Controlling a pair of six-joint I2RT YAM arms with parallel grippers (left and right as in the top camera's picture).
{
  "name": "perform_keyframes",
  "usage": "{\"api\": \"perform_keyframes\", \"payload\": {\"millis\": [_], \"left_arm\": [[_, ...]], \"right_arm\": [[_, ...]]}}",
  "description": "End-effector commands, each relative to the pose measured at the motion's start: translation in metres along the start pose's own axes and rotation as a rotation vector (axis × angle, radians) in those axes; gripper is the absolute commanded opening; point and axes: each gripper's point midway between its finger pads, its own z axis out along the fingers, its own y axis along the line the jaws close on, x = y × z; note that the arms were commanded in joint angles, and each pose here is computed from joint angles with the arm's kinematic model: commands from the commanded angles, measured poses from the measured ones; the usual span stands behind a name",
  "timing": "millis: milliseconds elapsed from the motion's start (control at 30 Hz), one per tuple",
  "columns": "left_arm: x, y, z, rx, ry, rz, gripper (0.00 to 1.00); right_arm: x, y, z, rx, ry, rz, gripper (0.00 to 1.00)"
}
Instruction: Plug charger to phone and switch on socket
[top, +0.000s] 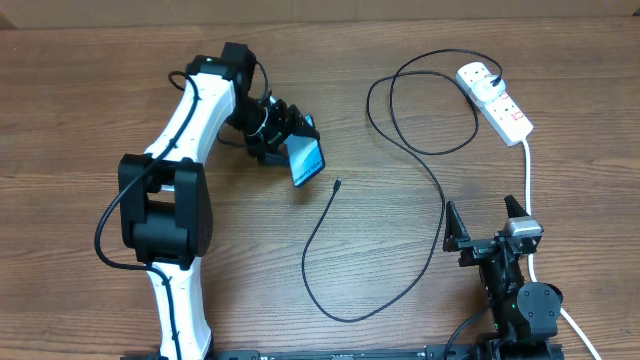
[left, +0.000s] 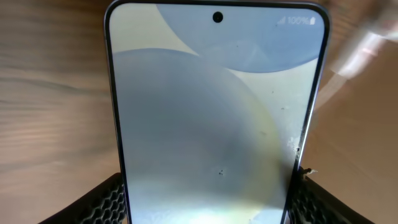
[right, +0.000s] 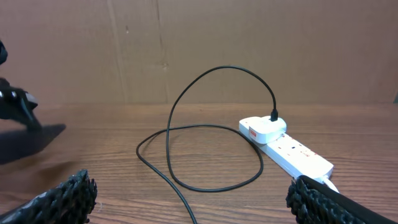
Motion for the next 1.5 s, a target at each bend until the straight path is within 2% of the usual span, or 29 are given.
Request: {"api": "perform_keyframes", "payload": {"millis": [0, 133, 167, 267, 300, 433, 767, 833, 933, 1000, 1067, 1233, 1367, 1467], "left_arm": [[0.017, -0.049, -0.026, 0.309, 0.118, 0.062, 0.66], [0.02, -0.062, -0.043, 0.432, 0.162, 0.054, 0.67], [0.021, -0.066, -0.049, 0.476, 0.178, 0.052, 0.67], [0.024, -0.074, -0.057, 0.543, 0.203, 0.057, 0.67], [0.024, -0.078, -0.062, 0.581, 0.211, 0.073, 0.66], [0.026, -0.083, -0.066, 0.612, 0.238, 0.047, 0.66], [0.028, -0.087, -0.07, 0.625, 0.286, -0.054, 0.67], [0.028, -0.087, -0.07, 0.624, 0.287, -0.059, 0.67], [0.028, -0.087, -0.07, 0.624, 0.287, -0.058, 0.67], [0.028, -0.087, -0.07, 0.624, 0.287, -0.059, 0.67], [0.028, -0.087, -0.07, 0.624, 0.287, -0.059, 0.67], [0.028, -0.087, -0.07, 0.623, 0.287, -0.058, 0.67], [0.026, -0.085, -0.067, 0.606, 0.274, -0.06, 0.67], [0.025, -0.083, -0.065, 0.592, 0.265, -0.061, 0.68]], "right_arm": [[0.001, 0.0, 0.0, 0.001, -0.005, 0.007, 1.0], [-0.02, 0.006, -0.001, -0.037, -0.092, 0.026, 1.0], [-0.03, 0.037, -0.006, -0.221, -0.116, 0.14, 1.0], [-0.046, 0.064, -0.017, -0.398, -0.148, 0.226, 1.0], [-0.067, 0.077, -0.028, -0.492, -0.222, 0.242, 1.0], [-0.104, 0.089, -0.047, -0.576, -0.32, 0.212, 1.0], [-0.153, 0.085, -0.03, -0.45, 0.116, 0.232, 1.0], [-0.166, 0.1, -0.025, -0.549, 0.157, 0.255, 1.0], [-0.178, 0.13, -0.023, -0.768, 0.234, 0.383, 1.0], [-0.185, 0.135, -0.01, -0.816, 0.27, 0.501, 1.0], [-0.181, 0.141, 0.001, -0.863, 0.317, 0.525, 1.0], [-0.147, 0.152, 0.035, -0.751, 0.535, 0.57, 1.0], [-0.115, 0.156, 0.061, -0.431, 0.715, 0.472, 1.0], [-0.11, 0.169, 0.071, -0.247, 0.761, 0.371, 1.0]]}}
